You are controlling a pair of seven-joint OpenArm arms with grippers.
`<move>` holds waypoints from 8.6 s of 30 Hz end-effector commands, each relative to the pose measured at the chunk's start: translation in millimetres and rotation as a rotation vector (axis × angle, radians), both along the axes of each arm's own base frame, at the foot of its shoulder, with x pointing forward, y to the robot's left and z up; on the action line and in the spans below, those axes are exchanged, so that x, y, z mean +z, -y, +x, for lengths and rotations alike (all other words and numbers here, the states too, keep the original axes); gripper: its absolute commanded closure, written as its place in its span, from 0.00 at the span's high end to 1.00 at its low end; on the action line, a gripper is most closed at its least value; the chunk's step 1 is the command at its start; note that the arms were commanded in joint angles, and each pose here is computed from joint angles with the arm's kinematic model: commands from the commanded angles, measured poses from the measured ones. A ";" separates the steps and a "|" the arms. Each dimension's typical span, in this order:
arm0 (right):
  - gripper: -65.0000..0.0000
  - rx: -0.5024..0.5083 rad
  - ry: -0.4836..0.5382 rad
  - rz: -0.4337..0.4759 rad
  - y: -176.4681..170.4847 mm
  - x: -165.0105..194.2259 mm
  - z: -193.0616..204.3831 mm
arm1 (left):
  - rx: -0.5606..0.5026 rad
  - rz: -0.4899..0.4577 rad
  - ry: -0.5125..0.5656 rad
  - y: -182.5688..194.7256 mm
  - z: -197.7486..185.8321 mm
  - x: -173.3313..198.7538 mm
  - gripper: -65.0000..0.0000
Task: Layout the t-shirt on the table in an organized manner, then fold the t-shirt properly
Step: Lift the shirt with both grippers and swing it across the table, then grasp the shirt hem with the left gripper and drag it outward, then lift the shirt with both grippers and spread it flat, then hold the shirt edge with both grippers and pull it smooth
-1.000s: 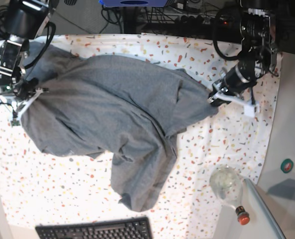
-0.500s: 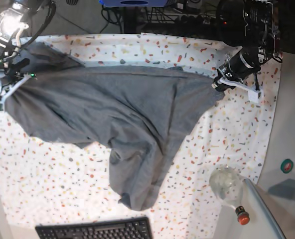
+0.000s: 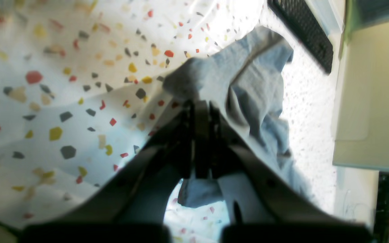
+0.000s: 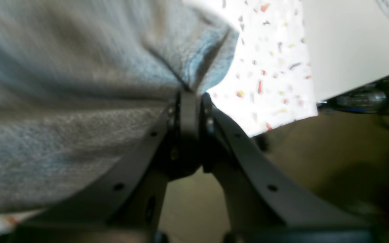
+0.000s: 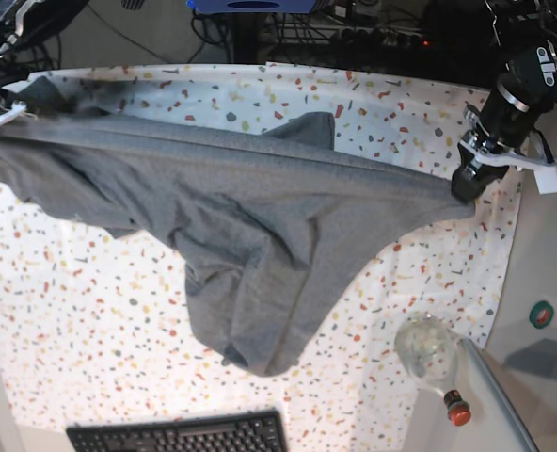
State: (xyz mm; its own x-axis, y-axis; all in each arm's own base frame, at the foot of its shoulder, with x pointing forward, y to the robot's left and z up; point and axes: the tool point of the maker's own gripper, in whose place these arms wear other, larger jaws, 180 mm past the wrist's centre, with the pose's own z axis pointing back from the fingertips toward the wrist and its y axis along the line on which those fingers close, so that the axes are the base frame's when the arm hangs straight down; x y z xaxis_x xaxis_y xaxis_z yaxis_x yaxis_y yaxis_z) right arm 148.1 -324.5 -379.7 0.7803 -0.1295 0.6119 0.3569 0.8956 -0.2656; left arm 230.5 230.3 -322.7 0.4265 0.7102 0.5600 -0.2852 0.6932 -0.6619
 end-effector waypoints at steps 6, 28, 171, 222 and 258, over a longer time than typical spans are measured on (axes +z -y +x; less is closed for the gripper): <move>0.00 -0.079 0.218 0.014 20.1 42.5 9.4 | -0.060 -0.037 0.242 21.7 63.3 60.8 0.00; 0.02 0.095 0.435 0.222 79.9 153.5 355.9 | -0.203 0.362 0.319 184.7 378.9 159.4 0.00; 0.00 0.445 -0.239 0.108 -15.2 -22.8 131.4 | -0.122 0.281 -0.196 62.7 108.4 -133.8 0.93; 0.00 0.405 0.244 -0.068 68.8 218.2 340.3 | -0.262 0.290 0.315 170.9 356.5 221.5 0.00; 0.00 0.373 -0.321 0.239 15.6 -92.6 115.7 | -0.141 0.265 -0.379 83.2 32.7 -144.9 0.00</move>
State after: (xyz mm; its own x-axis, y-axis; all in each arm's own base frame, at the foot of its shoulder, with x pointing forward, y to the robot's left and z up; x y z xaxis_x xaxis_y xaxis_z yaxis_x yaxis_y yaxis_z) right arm 250.1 -327.0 -486.6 0.9559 0.0825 0.2817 -0.0704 0.9961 -0.0530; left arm 258.7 145.3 -473.2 0.7321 0.4849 0.4784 -0.3701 0.8727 -0.3183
